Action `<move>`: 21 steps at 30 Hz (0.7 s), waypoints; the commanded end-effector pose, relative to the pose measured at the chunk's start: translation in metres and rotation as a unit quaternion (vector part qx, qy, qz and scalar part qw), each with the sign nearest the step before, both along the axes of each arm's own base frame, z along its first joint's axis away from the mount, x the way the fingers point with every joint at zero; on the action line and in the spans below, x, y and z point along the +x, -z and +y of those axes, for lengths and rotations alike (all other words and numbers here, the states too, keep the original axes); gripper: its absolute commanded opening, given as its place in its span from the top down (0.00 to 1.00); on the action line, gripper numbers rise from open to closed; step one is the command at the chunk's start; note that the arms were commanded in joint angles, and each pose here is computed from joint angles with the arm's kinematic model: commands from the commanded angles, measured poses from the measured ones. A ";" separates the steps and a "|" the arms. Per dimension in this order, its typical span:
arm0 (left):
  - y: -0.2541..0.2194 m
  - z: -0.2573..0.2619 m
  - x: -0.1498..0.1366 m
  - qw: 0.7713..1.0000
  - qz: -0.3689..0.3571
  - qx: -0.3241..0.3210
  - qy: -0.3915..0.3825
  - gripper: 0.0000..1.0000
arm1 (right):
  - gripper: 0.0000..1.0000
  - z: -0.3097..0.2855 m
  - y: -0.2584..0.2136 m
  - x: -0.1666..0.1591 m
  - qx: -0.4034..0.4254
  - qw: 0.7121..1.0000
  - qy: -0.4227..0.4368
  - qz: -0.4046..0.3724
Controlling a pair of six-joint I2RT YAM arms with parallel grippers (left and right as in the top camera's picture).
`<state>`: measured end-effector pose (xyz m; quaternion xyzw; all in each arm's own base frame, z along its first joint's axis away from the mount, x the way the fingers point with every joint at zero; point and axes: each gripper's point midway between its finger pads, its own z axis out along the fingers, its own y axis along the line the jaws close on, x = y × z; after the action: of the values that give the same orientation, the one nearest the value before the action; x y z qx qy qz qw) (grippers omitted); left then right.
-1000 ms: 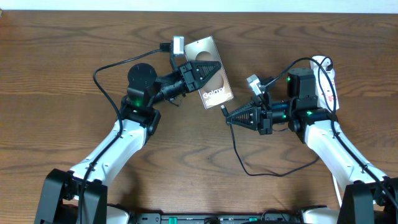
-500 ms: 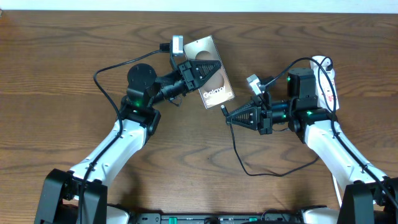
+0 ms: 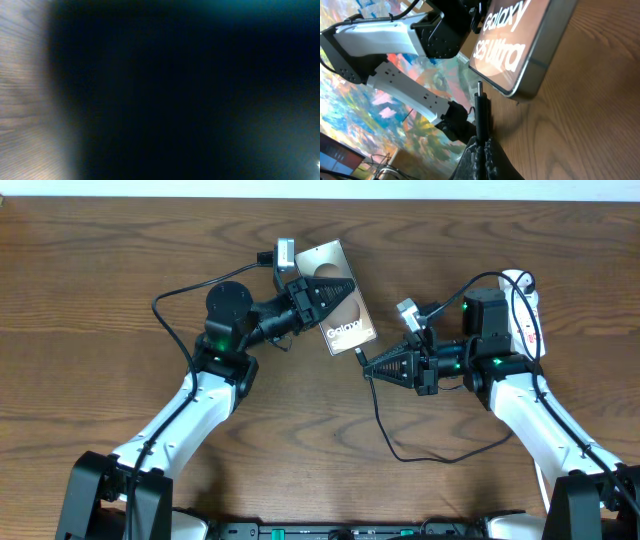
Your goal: Plug charger to phone and switch on socket
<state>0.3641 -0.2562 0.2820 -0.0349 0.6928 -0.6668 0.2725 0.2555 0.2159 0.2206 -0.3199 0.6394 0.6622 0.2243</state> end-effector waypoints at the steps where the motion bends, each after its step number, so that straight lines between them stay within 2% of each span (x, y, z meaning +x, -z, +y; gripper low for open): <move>1: -0.022 0.002 -0.002 0.999 -0.032 -0.012 -0.005 0.92 | 0.99 0.002 -0.006 -0.003 0.002 1.000 -0.008 0.007; 21: -0.023 0.001 -0.003 0.999 -0.035 -0.013 0.000 0.93 | 0.99 0.003 -0.006 0.000 -0.003 1.000 -0.003 0.021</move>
<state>0.3638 -0.2562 0.2857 -0.0295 0.6881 -0.6693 0.2786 0.2573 0.2162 0.2207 -0.3073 0.6474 0.6638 0.2141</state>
